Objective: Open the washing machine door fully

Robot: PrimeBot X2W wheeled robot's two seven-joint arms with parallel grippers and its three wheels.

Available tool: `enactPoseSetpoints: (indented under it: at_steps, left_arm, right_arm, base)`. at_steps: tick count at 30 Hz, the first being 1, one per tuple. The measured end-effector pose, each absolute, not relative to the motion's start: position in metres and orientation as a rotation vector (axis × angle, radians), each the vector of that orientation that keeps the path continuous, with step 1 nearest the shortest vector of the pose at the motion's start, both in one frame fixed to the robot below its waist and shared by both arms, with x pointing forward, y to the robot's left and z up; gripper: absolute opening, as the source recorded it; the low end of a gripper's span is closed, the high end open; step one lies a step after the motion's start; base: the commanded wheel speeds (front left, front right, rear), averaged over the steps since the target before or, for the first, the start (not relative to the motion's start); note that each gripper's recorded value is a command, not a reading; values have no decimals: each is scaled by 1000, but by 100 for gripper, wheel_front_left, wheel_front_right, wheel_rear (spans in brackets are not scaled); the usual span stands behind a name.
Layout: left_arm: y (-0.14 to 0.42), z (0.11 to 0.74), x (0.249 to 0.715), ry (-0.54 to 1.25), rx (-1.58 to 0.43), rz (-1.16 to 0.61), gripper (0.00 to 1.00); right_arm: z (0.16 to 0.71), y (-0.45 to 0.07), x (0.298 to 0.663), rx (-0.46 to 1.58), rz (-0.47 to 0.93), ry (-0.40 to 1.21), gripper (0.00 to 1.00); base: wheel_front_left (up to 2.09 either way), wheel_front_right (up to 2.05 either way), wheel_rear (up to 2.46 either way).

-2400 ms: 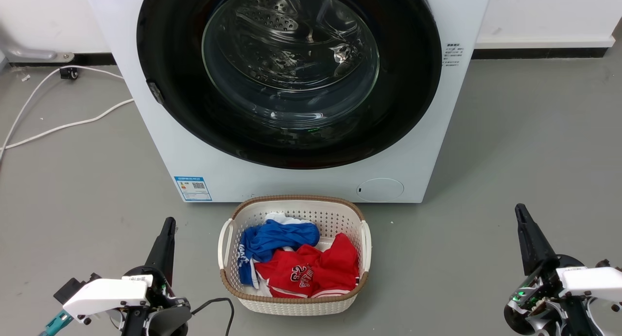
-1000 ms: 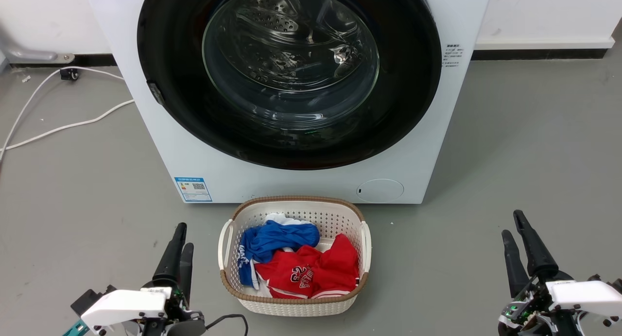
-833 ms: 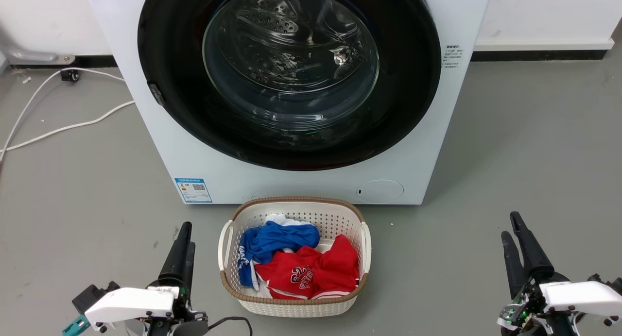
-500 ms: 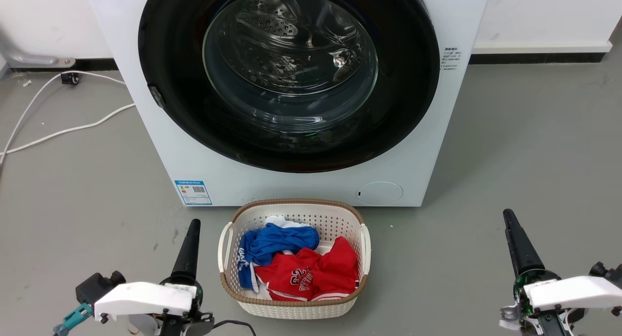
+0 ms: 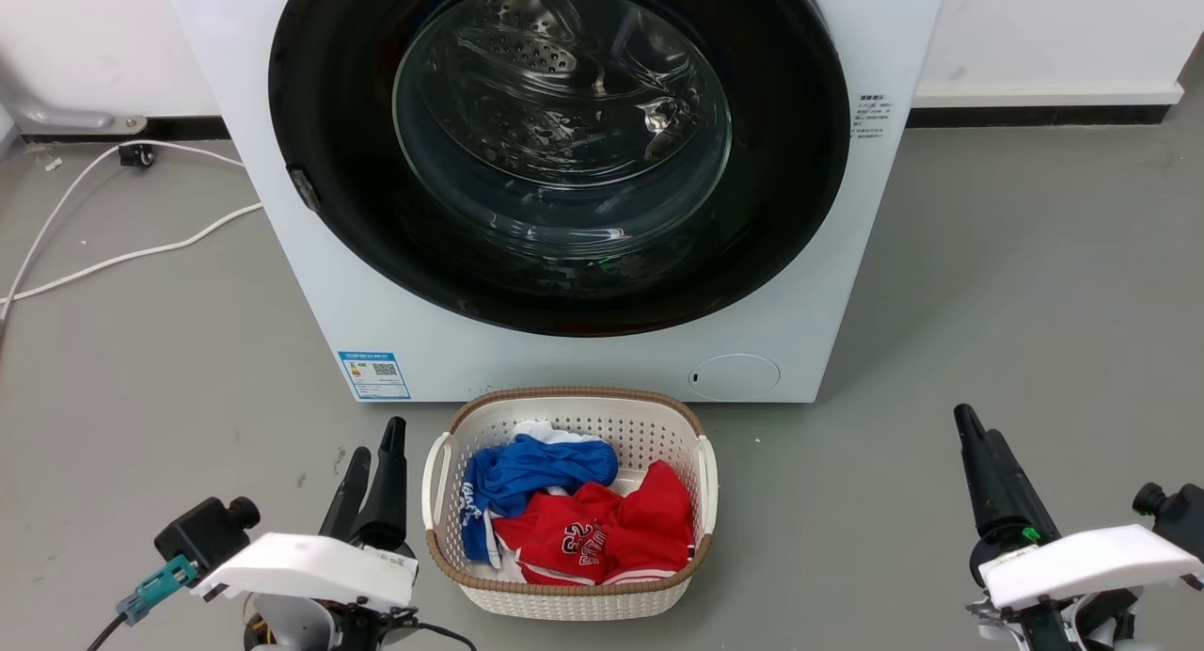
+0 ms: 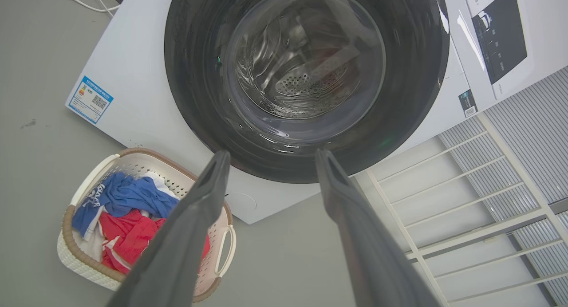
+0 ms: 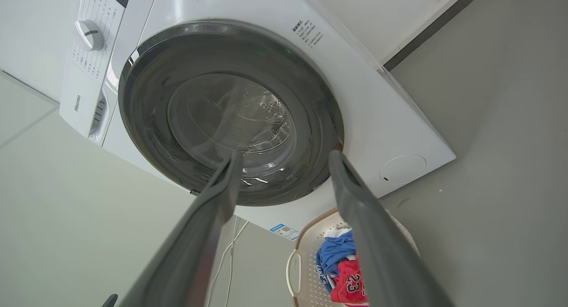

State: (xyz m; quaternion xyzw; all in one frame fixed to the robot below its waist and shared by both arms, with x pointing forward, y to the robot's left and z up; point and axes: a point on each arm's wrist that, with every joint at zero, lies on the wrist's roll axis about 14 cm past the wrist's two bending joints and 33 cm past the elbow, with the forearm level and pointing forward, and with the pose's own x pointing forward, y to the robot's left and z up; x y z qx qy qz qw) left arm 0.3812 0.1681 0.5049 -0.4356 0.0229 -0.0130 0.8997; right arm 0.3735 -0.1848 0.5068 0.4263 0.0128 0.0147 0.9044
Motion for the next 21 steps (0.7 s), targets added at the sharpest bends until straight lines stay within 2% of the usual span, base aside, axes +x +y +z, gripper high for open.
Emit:
enactPoseSetpoints:
  at_steps: [21]
  left_arm:
    - [157, 514, 382, 8, -519, -90, 100]
  right_arm:
    - [515, -172, 374, 513, 94, 35, 100]
  base:
    - [0, 0, 0]
